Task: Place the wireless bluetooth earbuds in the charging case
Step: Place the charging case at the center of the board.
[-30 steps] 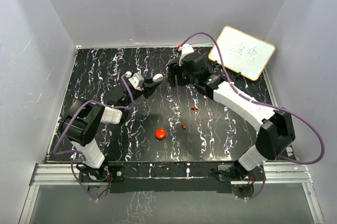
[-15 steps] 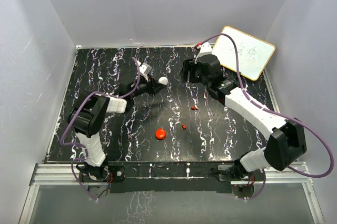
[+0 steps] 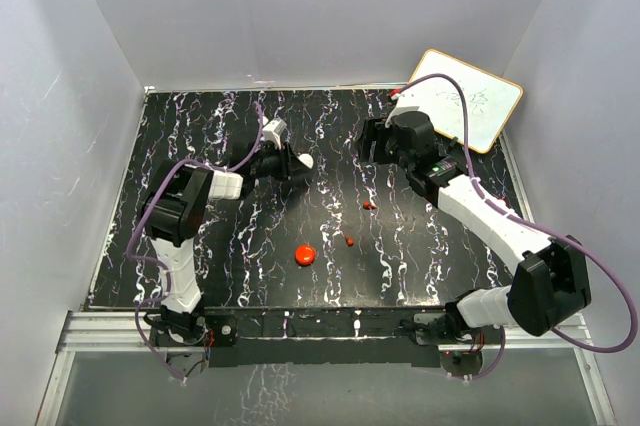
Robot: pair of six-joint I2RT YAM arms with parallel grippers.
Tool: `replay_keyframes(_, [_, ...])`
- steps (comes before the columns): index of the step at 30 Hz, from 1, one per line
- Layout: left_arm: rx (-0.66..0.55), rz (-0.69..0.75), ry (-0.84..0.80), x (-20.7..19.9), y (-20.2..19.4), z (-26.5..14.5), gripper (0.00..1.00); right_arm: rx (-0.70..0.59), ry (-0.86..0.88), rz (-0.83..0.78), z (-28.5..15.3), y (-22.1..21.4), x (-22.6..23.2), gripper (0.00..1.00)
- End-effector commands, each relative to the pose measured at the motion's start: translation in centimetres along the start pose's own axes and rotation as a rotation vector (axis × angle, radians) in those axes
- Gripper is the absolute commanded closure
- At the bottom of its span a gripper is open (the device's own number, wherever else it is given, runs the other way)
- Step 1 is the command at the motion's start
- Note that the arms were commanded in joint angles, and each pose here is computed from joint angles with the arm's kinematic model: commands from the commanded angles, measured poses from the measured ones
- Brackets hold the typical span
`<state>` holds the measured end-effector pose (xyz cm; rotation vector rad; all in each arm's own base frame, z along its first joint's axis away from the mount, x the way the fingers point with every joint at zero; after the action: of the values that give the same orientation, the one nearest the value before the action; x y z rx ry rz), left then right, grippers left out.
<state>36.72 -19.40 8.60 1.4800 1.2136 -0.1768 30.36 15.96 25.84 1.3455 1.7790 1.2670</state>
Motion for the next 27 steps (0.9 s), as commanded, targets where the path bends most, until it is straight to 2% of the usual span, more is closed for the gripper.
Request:
replay_keyframes(1, [0.025, -0.058, 0.052, 0.5, 0.9, 0.0, 1.0, -0.096, 0.026, 0.024, -0.7, 1.8, -0.1, 0.36])
replay_keyframes(9, [0.086, -0.084, 0.114, 1.4, 0.6, 0.2, 1.0, -0.087, 0.046, 0.041, -0.3, 1.5, -0.4, 0.36])
replay_keyframes(12, [0.101, -0.089, 0.138, 1.6, 0.6, 0.1, 0.91, -0.088, 0.049, 0.045, -0.3, 1.4, -0.5, 0.36])
replay_keyframes(15, [0.11, -0.087, 0.162, 1.7, 0.6, 0.0, 0.87, -0.091, 0.051, 0.047, -0.4, 1.4, -0.5, 0.37])
replay_keyframes(22, [0.132, -0.074, 0.239, 1.7, 0.9, -0.7, 0.71, -0.085, 0.058, 0.054, -0.3, 1.1, -0.5, 0.37])
replay_keyframes(27, [0.139, -0.068, 0.304, 1.7, 1.1, -1.3, 0.54, -0.082, 0.059, 0.054, -0.3, 0.9, -0.6, 0.37])
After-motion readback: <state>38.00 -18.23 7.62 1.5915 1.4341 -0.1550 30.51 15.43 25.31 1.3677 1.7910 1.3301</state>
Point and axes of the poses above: each gripper's point midway between its finger pads, its own z axis out along the fingers, its own x axis along the line the jaws close on, y = z × x, the point moved 9 cm from there along -z, back along the fingers, and after that the axes turned 9 degrees about -z, right-handed, at the moved point
